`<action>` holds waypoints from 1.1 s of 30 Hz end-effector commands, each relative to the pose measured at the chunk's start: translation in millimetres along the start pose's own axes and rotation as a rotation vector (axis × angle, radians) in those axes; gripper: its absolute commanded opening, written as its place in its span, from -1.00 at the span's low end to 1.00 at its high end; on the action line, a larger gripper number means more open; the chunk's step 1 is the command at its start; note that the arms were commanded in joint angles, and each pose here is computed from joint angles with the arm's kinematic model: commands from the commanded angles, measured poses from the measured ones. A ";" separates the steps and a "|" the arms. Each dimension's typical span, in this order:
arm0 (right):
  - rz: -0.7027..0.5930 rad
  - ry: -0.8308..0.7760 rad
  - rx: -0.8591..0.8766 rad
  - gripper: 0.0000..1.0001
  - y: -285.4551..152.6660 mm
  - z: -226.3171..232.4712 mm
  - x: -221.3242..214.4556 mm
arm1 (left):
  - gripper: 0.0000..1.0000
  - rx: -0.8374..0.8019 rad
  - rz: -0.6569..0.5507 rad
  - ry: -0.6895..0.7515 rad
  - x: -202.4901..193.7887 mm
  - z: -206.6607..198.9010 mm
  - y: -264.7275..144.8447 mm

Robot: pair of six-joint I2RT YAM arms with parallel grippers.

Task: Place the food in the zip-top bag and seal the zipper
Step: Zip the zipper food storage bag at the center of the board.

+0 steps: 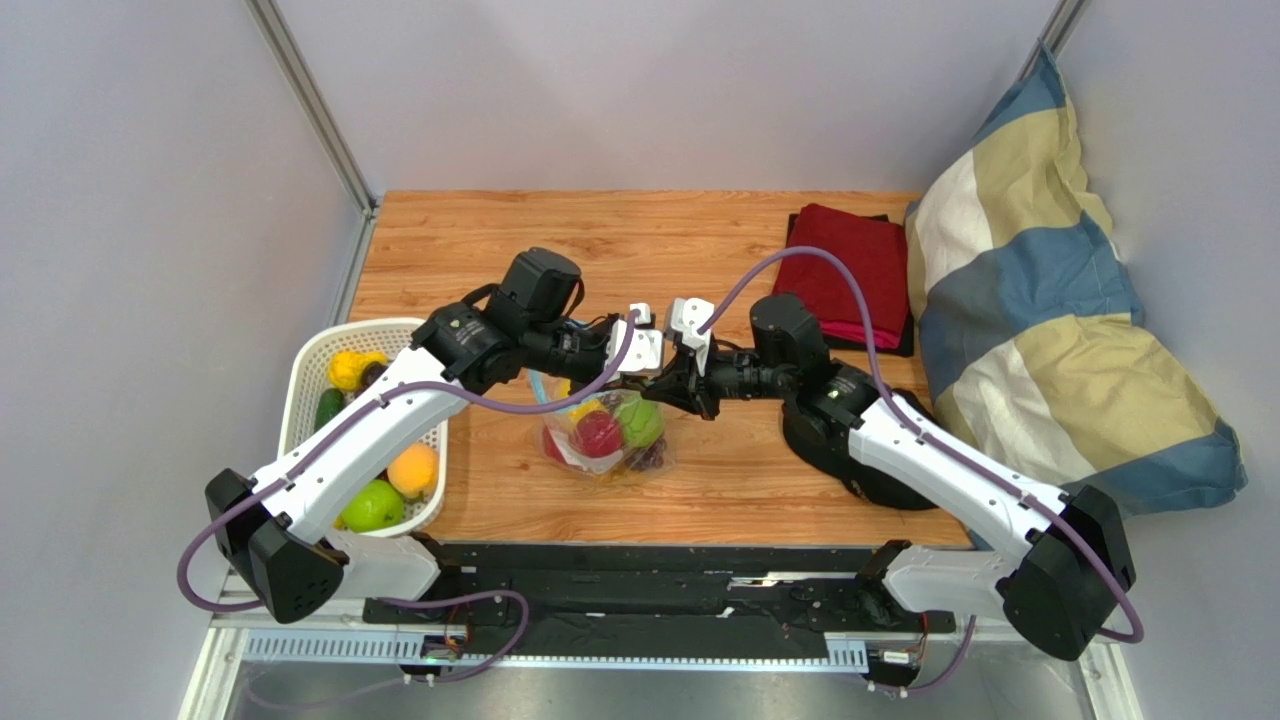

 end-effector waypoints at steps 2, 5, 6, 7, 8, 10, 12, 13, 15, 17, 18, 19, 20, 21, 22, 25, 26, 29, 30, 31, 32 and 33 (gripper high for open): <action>-0.095 -0.104 -0.042 -1.00 -7.8 0.5 20.9 | -1.00 0.006 -0.001 0.011 5.8 2.5 -2.5; -0.089 -0.113 -0.062 -1.00 -13.1 2.9 11.7 | -0.99 0.019 0.042 -0.007 -8.4 1.8 -6.7; -0.097 -0.119 -0.070 -1.00 -16.9 4.5 12.5 | -0.98 0.023 0.050 -0.013 -11.3 2.0 -8.5; -0.099 -0.120 -0.073 -1.00 -18.8 5.3 11.9 | -0.97 0.027 0.066 -0.027 -17.3 1.7 -10.9; -0.100 -0.118 -0.081 -1.00 -21.2 5.2 10.5 | -0.96 0.035 0.083 -0.022 -20.7 2.5 -12.5; -0.104 -0.111 -0.088 -1.00 -25.9 7.6 7.1 | -0.95 0.048 0.107 -0.021 -26.9 3.6 -17.2; -0.108 -0.108 -0.102 -1.00 -29.8 8.8 4.8 | -0.95 0.057 0.132 -0.027 -33.5 4.5 -20.1; -0.108 -0.105 -0.116 -1.00 -32.0 7.5 3.5 | -0.95 0.060 0.141 -0.023 -36.1 4.7 -22.6; -0.105 -0.101 -0.125 -1.00 -34.1 8.0 -0.5 | -0.95 0.073 0.166 -0.030 -42.3 6.6 -28.0; -0.111 -0.105 -0.150 -1.00 -39.3 6.4 0.2 | -0.96 0.095 0.188 -0.032 -48.3 9.8 -35.8; -0.104 -0.099 -0.157 -1.00 -40.7 5.8 -2.1 | -0.96 0.097 0.198 -0.040 -50.2 9.0 -39.3; -0.104 -0.097 -0.169 -1.00 -43.9 5.3 -3.9 | -0.96 0.112 0.203 -0.029 -51.2 11.0 -44.6; -0.099 -0.094 -0.176 -1.00 -45.9 4.7 -5.5 | -0.97 0.130 0.223 -0.041 -56.3 13.0 -50.6; -0.097 -0.094 -0.185 -1.00 -48.3 3.7 -6.4 | -0.97 0.143 0.234 -0.045 -57.7 12.6 -57.1; -0.097 -0.091 -0.198 -1.00 -51.7 1.9 -8.1 | -0.97 0.151 0.246 -0.034 -59.3 13.8 -61.4; -0.089 -0.077 -0.228 -1.00 -59.1 -3.4 -11.7 | -0.97 0.183 0.291 -0.047 -65.9 14.8 -79.6; -0.087 -0.074 -0.231 -1.00 -60.8 -3.5 -12.8 | -0.97 0.196 0.303 -0.049 -67.6 15.8 -84.4; -0.084 -0.067 -0.250 -1.00 -66.0 -7.0 -13.5 | -0.97 0.223 0.341 -0.039 -73.7 13.8 -97.9; -0.085 -0.070 -0.257 -1.00 -67.7 -8.2 -12.9 | -0.97 0.234 0.351 -0.032 -74.5 11.7 -101.8; -0.086 -0.071 -0.265 -1.00 -69.5 -9.4 -12.4 | -0.97 0.242 0.361 -0.026 -77.1 11.8 -105.6; -0.083 -0.071 -0.269 -1.00 -70.6 -9.8 -12.2 | -0.97 0.250 0.374 -0.024 -78.9 11.1 -108.1; -0.084 -0.075 -0.274 -1.00 -72.3 -10.2 -11.6 | -0.97 0.255 0.381 -0.017 -80.1 9.9 -110.6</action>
Point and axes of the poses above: each gripper's point midway between its finger pads, its own y axis out along the fingers, its own z axis along the line the jaws close on, x = y × z, the point moved 7 cm from there along -y, back along the fingers, and after that the axes turned 5 degrees about y, right-handed, at the moved point
